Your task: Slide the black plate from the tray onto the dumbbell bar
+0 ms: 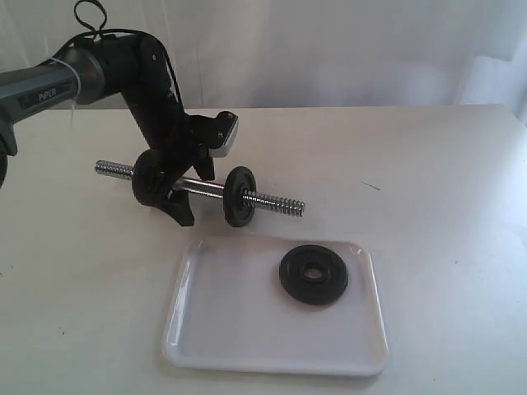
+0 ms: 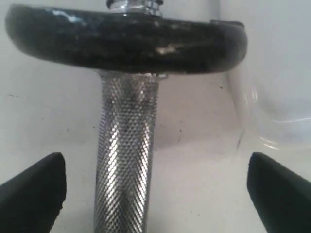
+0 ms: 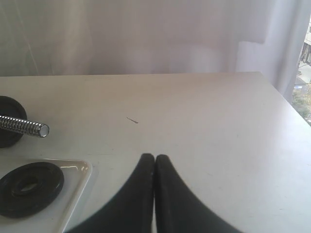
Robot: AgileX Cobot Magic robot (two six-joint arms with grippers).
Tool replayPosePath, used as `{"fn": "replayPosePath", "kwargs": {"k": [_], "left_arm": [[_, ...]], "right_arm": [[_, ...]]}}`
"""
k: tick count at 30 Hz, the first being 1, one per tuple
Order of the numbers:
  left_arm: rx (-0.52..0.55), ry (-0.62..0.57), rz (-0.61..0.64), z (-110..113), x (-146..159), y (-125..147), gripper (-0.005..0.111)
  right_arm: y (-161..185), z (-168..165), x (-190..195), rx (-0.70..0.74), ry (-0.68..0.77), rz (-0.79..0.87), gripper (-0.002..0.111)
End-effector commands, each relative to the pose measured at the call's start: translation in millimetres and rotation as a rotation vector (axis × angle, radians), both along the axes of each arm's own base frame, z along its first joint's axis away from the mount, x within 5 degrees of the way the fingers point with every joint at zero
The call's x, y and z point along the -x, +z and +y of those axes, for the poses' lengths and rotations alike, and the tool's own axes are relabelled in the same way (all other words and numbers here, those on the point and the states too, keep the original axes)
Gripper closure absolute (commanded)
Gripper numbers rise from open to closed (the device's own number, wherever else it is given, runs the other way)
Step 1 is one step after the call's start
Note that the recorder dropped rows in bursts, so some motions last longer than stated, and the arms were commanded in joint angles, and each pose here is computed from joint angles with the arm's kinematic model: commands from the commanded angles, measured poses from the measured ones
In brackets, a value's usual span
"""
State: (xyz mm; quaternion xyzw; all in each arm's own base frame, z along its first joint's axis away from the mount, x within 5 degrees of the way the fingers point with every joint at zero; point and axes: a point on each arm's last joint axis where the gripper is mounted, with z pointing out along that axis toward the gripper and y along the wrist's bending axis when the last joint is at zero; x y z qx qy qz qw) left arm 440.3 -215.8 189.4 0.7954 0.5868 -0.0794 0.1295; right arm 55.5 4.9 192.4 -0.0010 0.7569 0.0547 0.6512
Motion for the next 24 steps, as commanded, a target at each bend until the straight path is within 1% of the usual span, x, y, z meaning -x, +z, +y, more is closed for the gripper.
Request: {"fn": "replayPosePath", "kwargs": {"k": [1,6,7,8,10,11,13,14,15,17,24], "left_arm": [[0.012,-0.012,0.033,-3.8,1.7,-6.5,0.002],[0.018,-0.002,0.017,-4.5,-0.1,-7.3,0.002],[0.021,-0.001,0.024,-5.0,-0.2,-9.2,0.003],[0.026,-0.001,0.029,-5.4,0.2,-9.1,0.007],[0.023,-0.002,0.036,-5.3,0.6,-10.2,0.023],[0.020,-0.004,0.044,-5.1,1.0,-11.4,0.042],[0.014,-0.009,0.058,-4.7,2.5,-11.5,0.074],[0.010,-0.013,0.071,-4.3,3.7,-11.6,0.099],[0.008,-0.017,0.074,-4.1,4.0,-11.6,0.105],[0.019,0.018,0.089,-5.2,4.1,-12.0,0.107],[0.003,0.038,0.090,-3.8,3.7,-12.5,0.107]], "right_arm": [[0.7,0.1,0.0,0.004,0.002,-0.012,0.108],[0.7,0.1,0.0,0.004,0.002,-0.012,0.108],[0.7,0.1,0.0,0.004,0.002,-0.012,0.108],[0.7,0.1,0.0,0.004,0.002,-0.012,0.108],[0.7,0.1,0.0,0.004,0.002,-0.012,0.108],[0.7,0.1,0.0,0.004,0.002,-0.012,0.108],[0.8,0.1,0.0,0.004,0.002,-0.014,0.108],[0.8,0.1,0.0,0.004,0.002,-0.014,0.108],[0.8,0.1,0.0,0.004,0.002,-0.014,0.108],[0.8,0.1,0.0,0.004,0.002,-0.014,0.108],[0.8,0.1,0.0,0.004,0.002,-0.014,0.108]]}}
